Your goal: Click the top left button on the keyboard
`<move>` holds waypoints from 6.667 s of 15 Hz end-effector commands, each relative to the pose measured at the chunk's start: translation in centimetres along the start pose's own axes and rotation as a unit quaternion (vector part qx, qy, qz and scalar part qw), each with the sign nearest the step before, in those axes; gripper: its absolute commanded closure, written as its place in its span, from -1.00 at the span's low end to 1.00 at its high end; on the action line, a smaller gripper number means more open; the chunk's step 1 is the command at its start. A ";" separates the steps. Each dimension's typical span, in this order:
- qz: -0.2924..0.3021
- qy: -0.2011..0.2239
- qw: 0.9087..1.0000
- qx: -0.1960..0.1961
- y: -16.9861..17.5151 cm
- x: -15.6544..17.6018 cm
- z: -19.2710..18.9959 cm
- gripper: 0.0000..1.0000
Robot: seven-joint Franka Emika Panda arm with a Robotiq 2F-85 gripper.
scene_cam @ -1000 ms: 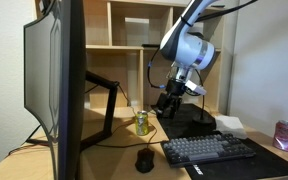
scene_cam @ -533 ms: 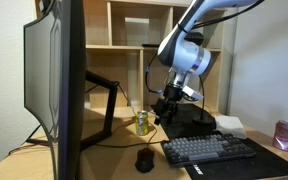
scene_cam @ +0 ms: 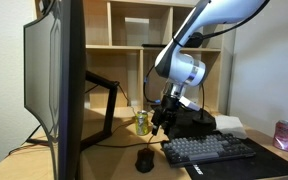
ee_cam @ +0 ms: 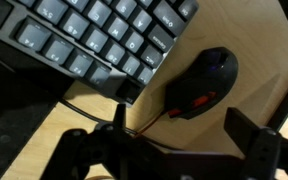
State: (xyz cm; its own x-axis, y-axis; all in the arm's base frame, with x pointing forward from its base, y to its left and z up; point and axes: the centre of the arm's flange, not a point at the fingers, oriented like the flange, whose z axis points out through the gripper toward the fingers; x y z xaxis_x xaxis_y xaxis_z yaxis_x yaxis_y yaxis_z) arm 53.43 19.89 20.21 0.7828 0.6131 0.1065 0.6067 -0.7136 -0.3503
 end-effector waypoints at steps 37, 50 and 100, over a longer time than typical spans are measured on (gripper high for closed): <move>0.026 -0.020 0.999 0.014 -1.2 0.0 1.2 -1.00; 0.006 0.047 0.999 -0.001 -2.1 -1.5 -2.3 -1.00; 0.045 0.003 0.997 0.062 0.1 -2.0 0.5 -1.00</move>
State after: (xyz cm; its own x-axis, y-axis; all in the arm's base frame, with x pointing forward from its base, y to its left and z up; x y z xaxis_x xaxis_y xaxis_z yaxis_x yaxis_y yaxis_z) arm 52.24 18.96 19.49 0.8047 0.5772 0.1387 0.5677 -0.6798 -0.4643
